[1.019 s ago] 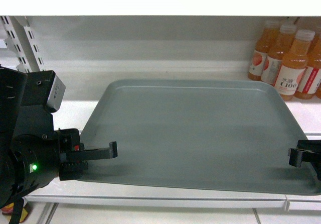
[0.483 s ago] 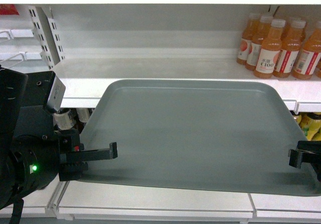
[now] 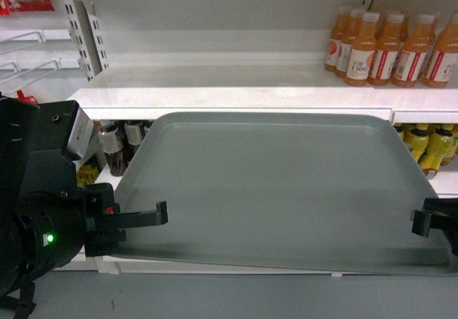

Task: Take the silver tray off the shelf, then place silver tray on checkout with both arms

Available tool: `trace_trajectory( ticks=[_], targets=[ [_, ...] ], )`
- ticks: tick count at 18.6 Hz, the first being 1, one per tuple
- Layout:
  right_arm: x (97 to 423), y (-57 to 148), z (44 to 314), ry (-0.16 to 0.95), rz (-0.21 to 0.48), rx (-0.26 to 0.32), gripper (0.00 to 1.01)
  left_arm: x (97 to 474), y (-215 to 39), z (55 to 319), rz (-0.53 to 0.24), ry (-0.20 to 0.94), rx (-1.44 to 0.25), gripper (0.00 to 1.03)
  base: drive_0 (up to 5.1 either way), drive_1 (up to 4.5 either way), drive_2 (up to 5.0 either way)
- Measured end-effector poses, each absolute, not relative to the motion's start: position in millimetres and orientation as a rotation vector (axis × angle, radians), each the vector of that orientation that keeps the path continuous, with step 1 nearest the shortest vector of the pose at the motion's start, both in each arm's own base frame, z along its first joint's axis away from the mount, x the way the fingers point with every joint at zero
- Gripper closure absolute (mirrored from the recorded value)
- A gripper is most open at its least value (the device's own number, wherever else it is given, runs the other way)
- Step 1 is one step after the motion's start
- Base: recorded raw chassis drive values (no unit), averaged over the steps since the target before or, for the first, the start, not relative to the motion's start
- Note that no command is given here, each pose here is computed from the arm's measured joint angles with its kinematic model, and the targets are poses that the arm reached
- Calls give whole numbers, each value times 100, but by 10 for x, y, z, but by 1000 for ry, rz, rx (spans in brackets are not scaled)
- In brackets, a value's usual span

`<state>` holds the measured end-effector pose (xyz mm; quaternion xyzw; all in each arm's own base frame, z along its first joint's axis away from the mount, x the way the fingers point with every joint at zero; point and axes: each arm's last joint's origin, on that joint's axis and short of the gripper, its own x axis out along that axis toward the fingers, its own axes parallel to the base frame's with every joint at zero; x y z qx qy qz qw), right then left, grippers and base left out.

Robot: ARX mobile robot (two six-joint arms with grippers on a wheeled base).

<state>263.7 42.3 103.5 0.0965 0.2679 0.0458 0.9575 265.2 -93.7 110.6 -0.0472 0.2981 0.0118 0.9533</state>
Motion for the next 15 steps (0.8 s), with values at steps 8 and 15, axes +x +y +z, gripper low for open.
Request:
trace_trajectory(
  ticks=[8,15],
  targets=[
    [2634,424,1032,546,92,196,99,2651,-936,1104,24,608,-95,100,4,-425,433],
    [2637,423,1035,543,93,196,99,2653,-937,1106,24,605,-96,100,4,-429,436]
  ],
)
